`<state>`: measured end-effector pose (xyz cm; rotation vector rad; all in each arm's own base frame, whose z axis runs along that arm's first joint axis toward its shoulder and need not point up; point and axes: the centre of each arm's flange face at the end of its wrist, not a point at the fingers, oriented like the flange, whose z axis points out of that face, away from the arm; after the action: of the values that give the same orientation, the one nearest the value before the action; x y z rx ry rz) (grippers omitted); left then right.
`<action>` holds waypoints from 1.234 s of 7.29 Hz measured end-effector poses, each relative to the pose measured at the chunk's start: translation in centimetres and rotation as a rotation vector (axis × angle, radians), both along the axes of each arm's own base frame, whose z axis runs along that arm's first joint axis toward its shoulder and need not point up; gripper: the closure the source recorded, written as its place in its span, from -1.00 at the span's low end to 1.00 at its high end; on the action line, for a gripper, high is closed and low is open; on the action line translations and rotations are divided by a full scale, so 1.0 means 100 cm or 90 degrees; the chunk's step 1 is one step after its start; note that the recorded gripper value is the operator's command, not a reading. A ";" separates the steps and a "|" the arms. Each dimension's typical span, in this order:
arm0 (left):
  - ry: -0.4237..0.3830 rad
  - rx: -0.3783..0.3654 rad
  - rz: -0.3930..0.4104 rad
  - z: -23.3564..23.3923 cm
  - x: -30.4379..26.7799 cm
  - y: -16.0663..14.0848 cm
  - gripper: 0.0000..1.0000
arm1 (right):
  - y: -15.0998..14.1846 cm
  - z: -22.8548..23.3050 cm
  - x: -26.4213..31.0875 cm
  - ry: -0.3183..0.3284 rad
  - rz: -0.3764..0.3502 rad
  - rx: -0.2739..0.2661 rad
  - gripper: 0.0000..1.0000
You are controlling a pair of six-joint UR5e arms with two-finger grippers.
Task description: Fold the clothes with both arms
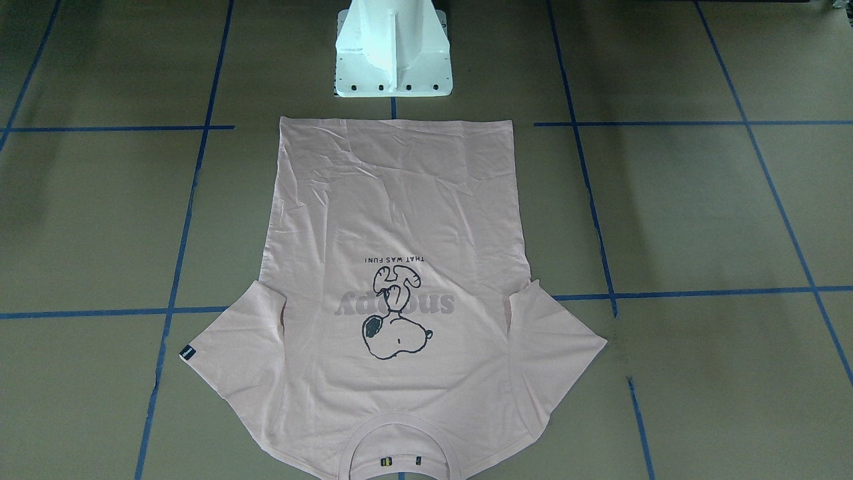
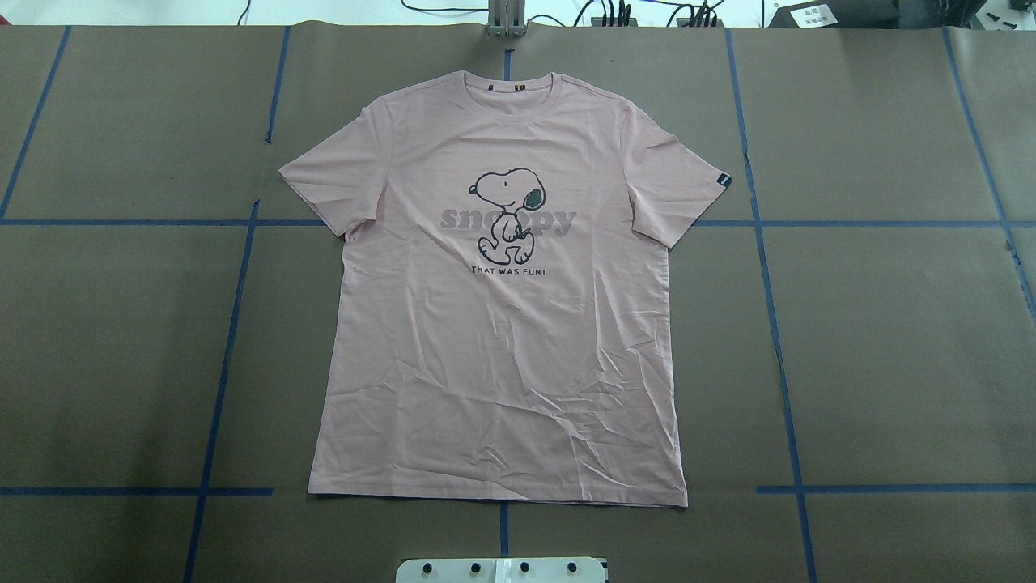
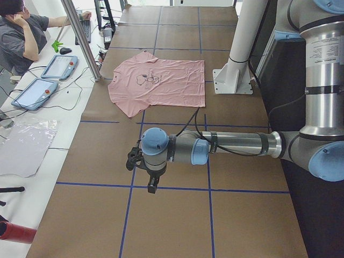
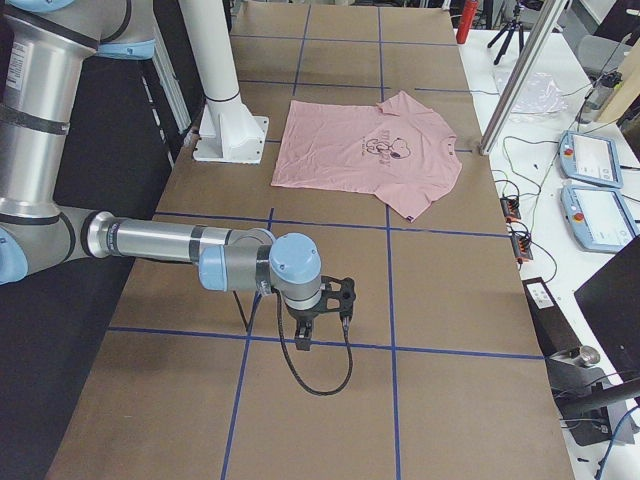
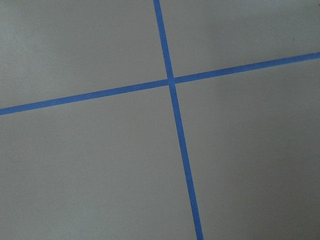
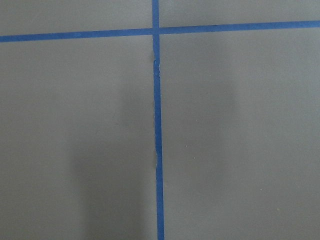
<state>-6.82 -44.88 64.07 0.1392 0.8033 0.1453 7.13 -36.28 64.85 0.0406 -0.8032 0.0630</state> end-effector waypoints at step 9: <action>-0.001 0.138 0.005 -0.033 0.003 -0.022 -1.00 | -0.110 -0.101 -0.022 -0.009 -0.030 0.176 -1.00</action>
<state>-6.56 -47.06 60.79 0.3409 0.7860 0.2405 4.89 -47.27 54.72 0.2826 -0.8220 -0.0929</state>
